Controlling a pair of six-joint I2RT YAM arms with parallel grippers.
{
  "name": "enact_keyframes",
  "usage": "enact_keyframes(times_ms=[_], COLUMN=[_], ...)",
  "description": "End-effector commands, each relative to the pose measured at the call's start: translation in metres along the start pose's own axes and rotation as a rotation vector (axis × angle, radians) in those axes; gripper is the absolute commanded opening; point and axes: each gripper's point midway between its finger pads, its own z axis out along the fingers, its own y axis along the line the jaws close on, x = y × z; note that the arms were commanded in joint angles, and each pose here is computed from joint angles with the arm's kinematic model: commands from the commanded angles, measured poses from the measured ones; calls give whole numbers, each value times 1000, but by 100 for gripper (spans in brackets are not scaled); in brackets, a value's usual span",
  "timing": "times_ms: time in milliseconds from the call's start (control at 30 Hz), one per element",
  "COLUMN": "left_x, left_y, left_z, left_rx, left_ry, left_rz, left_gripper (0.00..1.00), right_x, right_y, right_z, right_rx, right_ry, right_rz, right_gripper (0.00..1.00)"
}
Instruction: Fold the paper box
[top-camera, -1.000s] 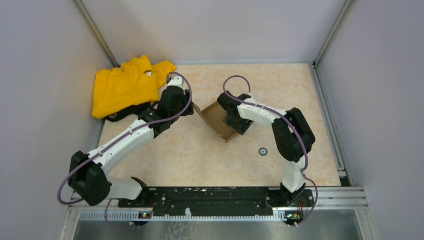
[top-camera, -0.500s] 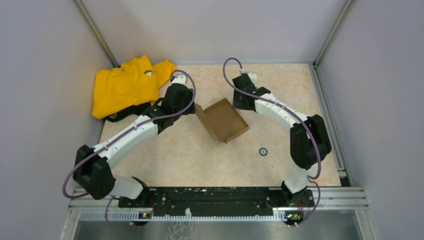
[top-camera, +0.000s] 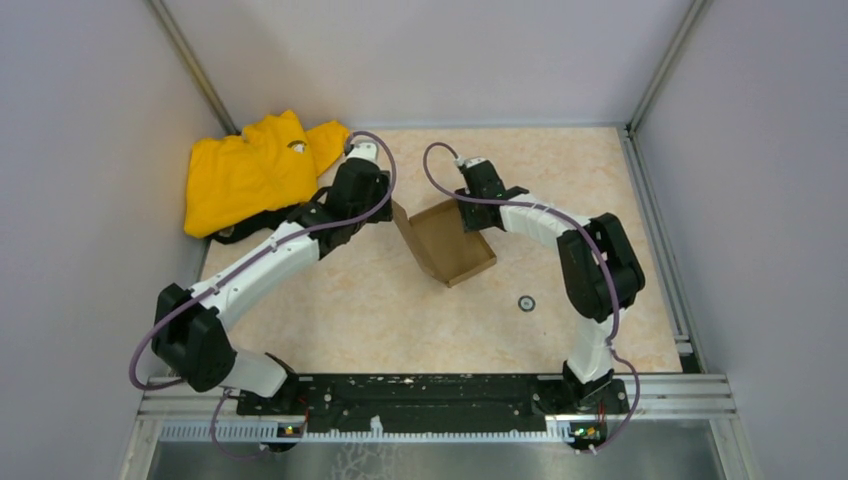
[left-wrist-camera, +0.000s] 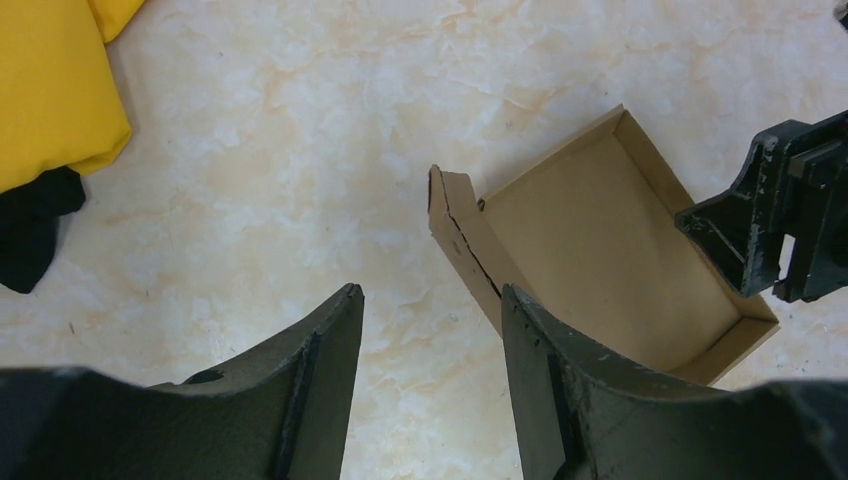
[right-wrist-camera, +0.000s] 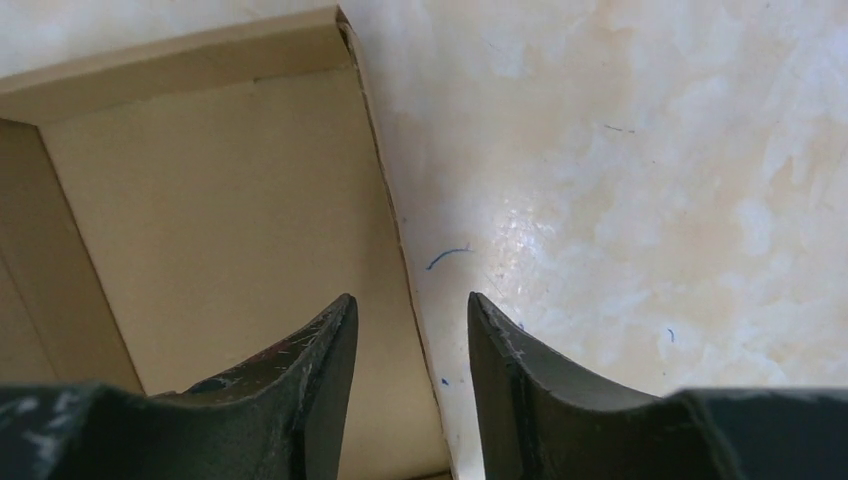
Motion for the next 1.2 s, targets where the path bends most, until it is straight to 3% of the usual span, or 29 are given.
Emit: enact_keyframes(times_ms=[0,300,467,533,767,867,900,967,1000,1167], left_x=[-24,-59,-67,-66,-56,-49,-48,-45,-43,-42], left_y=[-8,-16,-10,-8,-1,2,4,7,8,9], left_z=[-2,-15,-29,-33,-40,-42,-43,-43,-42,-43], left_rx=[12,37,32,30,28,20,14,6,4,2], left_ry=[-33,-92,-118,-123,-111,-107,-107,-105,-103,-97], left_rz=[28,14,-8,-18,-38,-42,-43,-43,-42,-32], left_gripper=[61,64,65,65,65,65,65,66,66,66], right_x=[-31,-6,-1,2,35,56,56,54,47,17], right_y=[10,2,-13,-18,-18,11,26,55,69,77], right_z=[7,20,8,0,-35,-46,-50,-54,-57,-80], right_rx=[-49,6,97,128,214,153,102,-6,-58,-44], right_ry=[-75,16,14,14,-15,-46,-80,-107,-113,-150], right_rz=[-11,4,89,144,555,793,853,970,972,756], right_gripper=[39,30,4,0,0,0,2,21,25,47])
